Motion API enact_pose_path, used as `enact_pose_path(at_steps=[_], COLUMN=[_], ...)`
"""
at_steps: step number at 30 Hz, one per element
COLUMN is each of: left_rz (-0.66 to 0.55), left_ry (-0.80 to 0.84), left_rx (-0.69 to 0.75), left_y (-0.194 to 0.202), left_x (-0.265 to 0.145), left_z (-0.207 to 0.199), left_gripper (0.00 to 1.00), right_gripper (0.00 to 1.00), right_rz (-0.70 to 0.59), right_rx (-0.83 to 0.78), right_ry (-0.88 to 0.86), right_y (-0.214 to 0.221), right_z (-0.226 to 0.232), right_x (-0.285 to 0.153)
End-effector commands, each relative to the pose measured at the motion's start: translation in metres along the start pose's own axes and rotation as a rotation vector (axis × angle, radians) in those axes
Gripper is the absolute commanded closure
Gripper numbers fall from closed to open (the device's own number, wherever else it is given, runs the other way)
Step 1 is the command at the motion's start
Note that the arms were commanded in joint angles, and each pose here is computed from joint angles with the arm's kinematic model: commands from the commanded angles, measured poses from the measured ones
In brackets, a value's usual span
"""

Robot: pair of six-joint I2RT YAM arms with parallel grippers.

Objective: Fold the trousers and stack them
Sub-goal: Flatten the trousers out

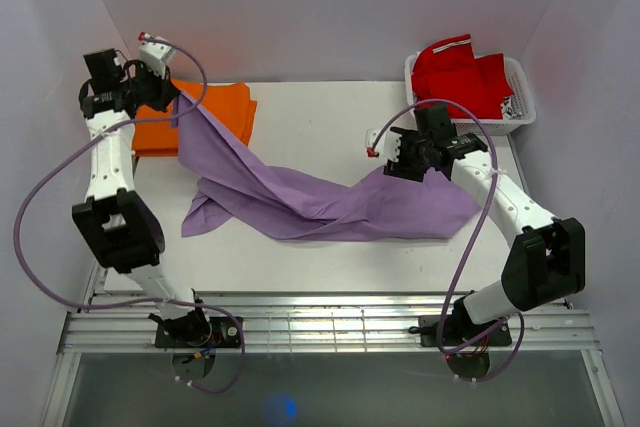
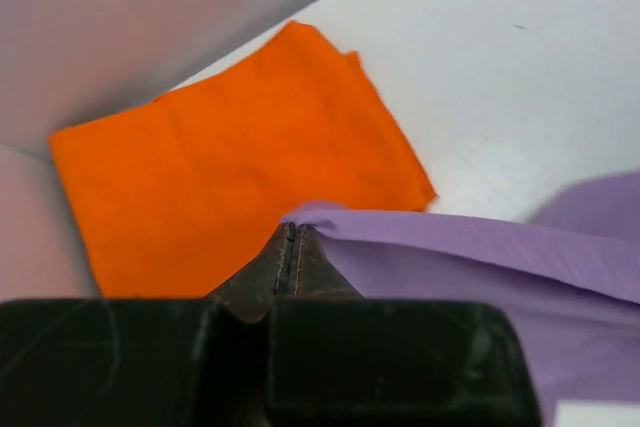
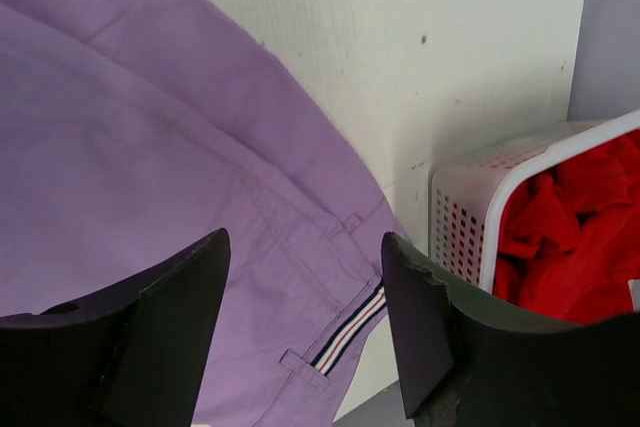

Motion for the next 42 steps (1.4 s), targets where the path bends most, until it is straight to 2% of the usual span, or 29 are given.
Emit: enact_pose_path(at_steps=[1, 2, 3, 4, 5, 7, 8, 9, 10, 11, 13, 14, 16, 17, 20, 25, 28, 30, 32, 33, 35, 36, 42], left_rz=[0.003, 0.06, 0.114, 0.114, 0.135, 0.246, 0.25, 0.31, 0.338, 0.406, 0.465, 0.532, 0.558, 0.596, 0.622, 0.665, 0.683, 0.674, 0.692, 0.707, 0.729, 0.728, 0.781], left_ry=[-0.265, -0.276, -0.28, -0.31, -0.258, -0.061, 0.047, 0.143, 0.186, 0.255, 0.313, 0.376, 0.351, 0.386, 0.352, 0.245, 0.167, 0.14, 0.117, 0.115, 0.105, 0.11, 0.027], left_rx=[-0.215, -0.269, -0.305, -0.3, -0.313, -0.285, -0.288, -0.252, -0.255, -0.306, -0.263, -0.318, -0.312, -0.359, -0.395, -0.386, -0.353, -0.342, -0.335, -0.335, -0.325, -0.306, -0.278], left_y=[0.005, 0.028, 0.033, 0.022, 0.03, 0.047, 0.054, 0.057, 0.064, 0.091, 0.102, 0.13, 0.143, 0.162, 0.185, 0.213, 0.221, 0.223, 0.224, 0.227, 0.225, 0.222, 0.221], left_x=[0.047, 0.071, 0.077, 0.074, 0.073, 0.055, 0.045, 0.022, 0.01, 0.003, -0.026, -0.03, -0.037, -0.037, -0.027, -0.005, 0.008, 0.014, 0.016, 0.017, 0.012, 0.009, -0.043], left_z=[0.048, 0.059, 0.061, 0.07, 0.072, 0.049, 0.037, 0.016, 0.005, -0.018, -0.047, -0.074, -0.09, -0.106, -0.113, -0.11, -0.107, -0.103, -0.098, -0.097, -0.09, -0.086, -0.034], left_gripper=[1.0, 0.76, 0.69, 0.61, 0.47, 0.4, 0.31, 0.25, 0.24, 0.23, 0.23, 0.23, 0.22, 0.22, 0.22, 0.22, 0.27, 0.34, 0.49, 0.65, 0.81, 1.0, 1.0], right_gripper=[0.33, 0.33, 0.33, 0.32, 0.32, 0.32, 0.31, 0.3, 0.29, 0.29, 0.27, 0.25, 0.23, 0.22, 0.21, 0.26, 0.28, 0.29, 0.32, 0.34, 0.37, 0.38, 0.42], right_rz=[0.011, 0.016, 0.018, 0.021, 0.044, 0.088, 0.111, 0.119, 0.137, 0.158, 0.17, 0.17, 0.167, 0.167, 0.213, 0.298, 0.296, 0.289, 0.301, 0.31, 0.344, 0.347, 0.386], right_rx=[-0.099, -0.099, -0.098, -0.095, -0.085, -0.078, -0.082, -0.095, -0.093, -0.119, -0.123, -0.129, -0.126, -0.116, -0.093, -0.064, -0.032, -0.022, -0.019, -0.019, -0.024, -0.026, 0.053], right_ry=[0.014, -0.021, -0.041, -0.069, -0.107, -0.14, -0.148, -0.146, -0.145, -0.17, -0.167, -0.172, -0.171, -0.174, -0.204, -0.246, -0.21, -0.189, -0.183, -0.178, -0.181, -0.162, -0.143], right_y=[0.011, 0.013, 0.015, 0.017, 0.02, 0.031, 0.038, 0.043, 0.054, 0.064, 0.074, 0.076, 0.076, 0.076, 0.081, 0.106, 0.114, 0.116, 0.12, 0.122, 0.132, 0.134, 0.161], right_z=[0.005, 0.012, 0.016, 0.021, 0.027, 0.037, 0.041, 0.044, 0.046, 0.053, 0.055, 0.055, 0.053, 0.052, 0.05, 0.059, 0.054, 0.05, 0.051, 0.051, 0.056, 0.053, 0.04], right_x=[-0.012, -0.012, -0.013, -0.012, -0.013, -0.013, -0.014, -0.017, -0.019, -0.017, -0.02, -0.019, -0.016, -0.014, -0.005, 0.004, 0.001, 0.0, 0.0, 0.0, 0.003, 0.004, 0.006])
Point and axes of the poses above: each gripper's point midway between its finger pads, its own x axis out along the fingers, its own z axis along the line the jaws close on, y = z × x, the point moved 10 cm from there along -x, back along the fingers, and after that the axes turned 1 degree about x, right-handed, at the moved point
